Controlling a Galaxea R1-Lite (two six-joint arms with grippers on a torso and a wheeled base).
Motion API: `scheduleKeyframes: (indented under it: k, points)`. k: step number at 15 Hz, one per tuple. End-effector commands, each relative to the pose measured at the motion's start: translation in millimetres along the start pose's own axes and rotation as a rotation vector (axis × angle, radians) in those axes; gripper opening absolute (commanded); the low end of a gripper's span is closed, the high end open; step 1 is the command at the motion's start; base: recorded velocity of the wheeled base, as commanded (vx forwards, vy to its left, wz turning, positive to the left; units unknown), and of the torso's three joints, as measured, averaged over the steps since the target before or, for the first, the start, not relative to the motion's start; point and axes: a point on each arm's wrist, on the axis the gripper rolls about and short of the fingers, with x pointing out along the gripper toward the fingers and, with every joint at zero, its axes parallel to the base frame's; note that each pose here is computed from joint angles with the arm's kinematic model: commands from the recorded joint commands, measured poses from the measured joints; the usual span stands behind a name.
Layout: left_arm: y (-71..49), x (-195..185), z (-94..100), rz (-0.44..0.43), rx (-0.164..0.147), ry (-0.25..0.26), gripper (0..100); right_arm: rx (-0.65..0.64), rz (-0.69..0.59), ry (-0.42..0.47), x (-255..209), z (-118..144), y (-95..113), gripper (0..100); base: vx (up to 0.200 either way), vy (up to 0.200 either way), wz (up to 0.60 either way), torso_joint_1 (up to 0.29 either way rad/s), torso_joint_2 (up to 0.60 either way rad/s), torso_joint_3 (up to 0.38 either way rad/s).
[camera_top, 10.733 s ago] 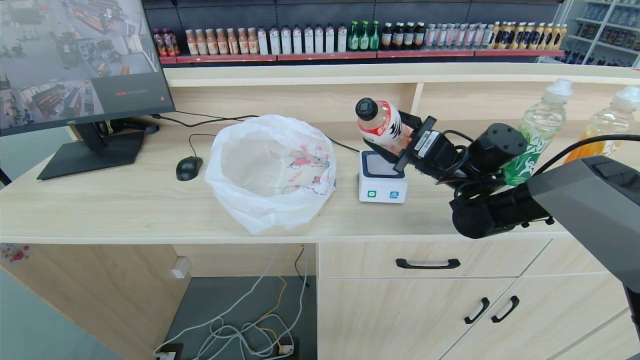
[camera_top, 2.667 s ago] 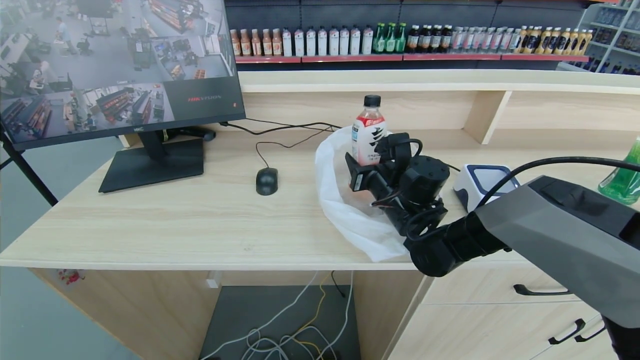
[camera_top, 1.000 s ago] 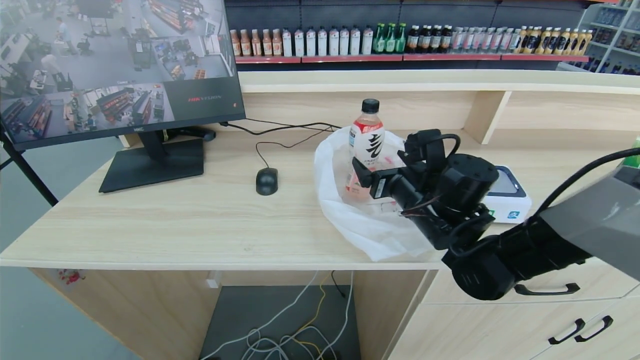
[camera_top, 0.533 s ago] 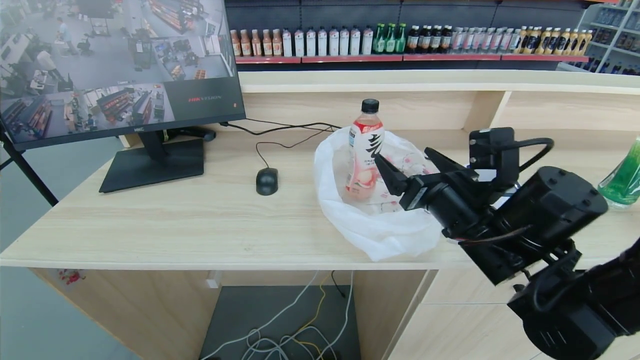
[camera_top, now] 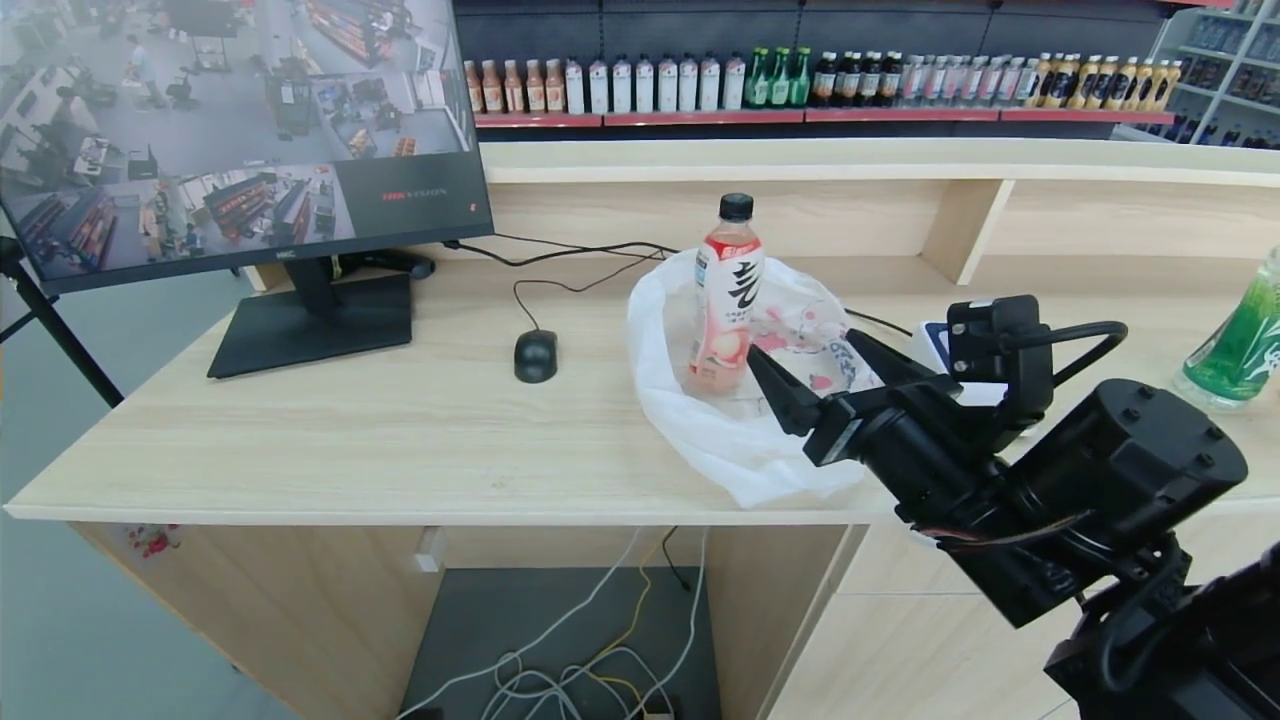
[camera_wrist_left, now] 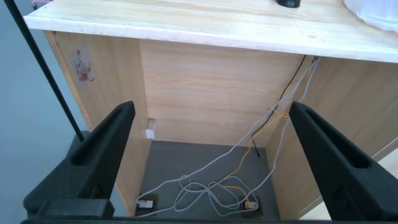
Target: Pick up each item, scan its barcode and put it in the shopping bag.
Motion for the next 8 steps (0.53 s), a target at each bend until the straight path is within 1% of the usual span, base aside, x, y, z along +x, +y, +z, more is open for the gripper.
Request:
scheduleKeyframes:
  k: [1, 8]
  points:
    - [0.0, 0.0, 0.0, 0.001, 0.004, 0.000, 100, 0.000, 0.003, 0.004, -2.2, 0.0, 0.4, 100, 0.000, -0.200, 0.00, -0.007, 0.00, 0.007]
    - [0.0, 0.0, 0.0, 0.001, -0.001, 0.000, 100, 0.002, -0.001, -0.004, -16.8, 10.7, -3.7, 100, 0.000, -0.200, 0.00, 0.006, 0.00, 0.002]
